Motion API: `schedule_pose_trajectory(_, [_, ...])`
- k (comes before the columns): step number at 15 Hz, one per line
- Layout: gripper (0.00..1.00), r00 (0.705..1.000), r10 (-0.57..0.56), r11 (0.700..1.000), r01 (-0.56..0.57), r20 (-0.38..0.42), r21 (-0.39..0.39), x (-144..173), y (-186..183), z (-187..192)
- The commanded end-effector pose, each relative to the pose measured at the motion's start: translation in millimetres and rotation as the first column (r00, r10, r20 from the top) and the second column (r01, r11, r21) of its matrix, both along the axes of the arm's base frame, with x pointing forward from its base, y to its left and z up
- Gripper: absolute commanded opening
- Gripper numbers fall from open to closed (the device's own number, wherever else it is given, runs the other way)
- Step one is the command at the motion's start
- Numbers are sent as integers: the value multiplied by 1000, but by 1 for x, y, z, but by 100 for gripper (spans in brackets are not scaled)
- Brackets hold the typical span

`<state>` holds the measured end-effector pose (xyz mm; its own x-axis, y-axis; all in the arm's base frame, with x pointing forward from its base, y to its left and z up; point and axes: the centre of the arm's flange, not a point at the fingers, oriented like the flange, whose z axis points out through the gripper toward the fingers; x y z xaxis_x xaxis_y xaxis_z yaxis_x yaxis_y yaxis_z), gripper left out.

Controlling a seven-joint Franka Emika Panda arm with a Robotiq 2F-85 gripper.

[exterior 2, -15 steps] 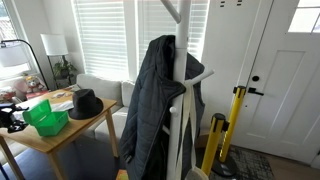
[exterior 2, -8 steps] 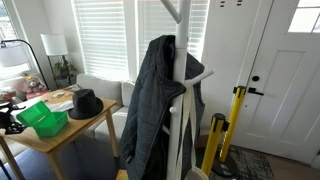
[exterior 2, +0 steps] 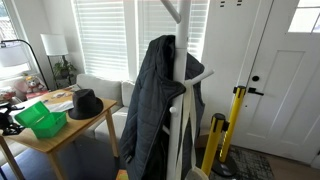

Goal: Open the green container

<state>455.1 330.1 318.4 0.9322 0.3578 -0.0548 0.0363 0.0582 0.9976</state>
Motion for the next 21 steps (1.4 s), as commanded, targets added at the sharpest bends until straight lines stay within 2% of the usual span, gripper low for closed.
schedule_pose_trajectory(1, [100, 997, 6, 998, -2, -79, 57, -2, 11, 8])
schedule_pose_trajectory(10, [100, 974, 53, 969, 2, -219, 246, -3, 25, 24])
schedule_pose_trajectory(16, [100, 944, 84, 936, 35, -319, 351, -6, 22, 42])
schedule_pose_trajectory(18, [100, 927, 115, 909, 47, -356, 414, -8, 21, 54])
schedule_pose_trajectory(21, [100, 908, 159, 838, 83, -387, 540, -9, 18, 82])
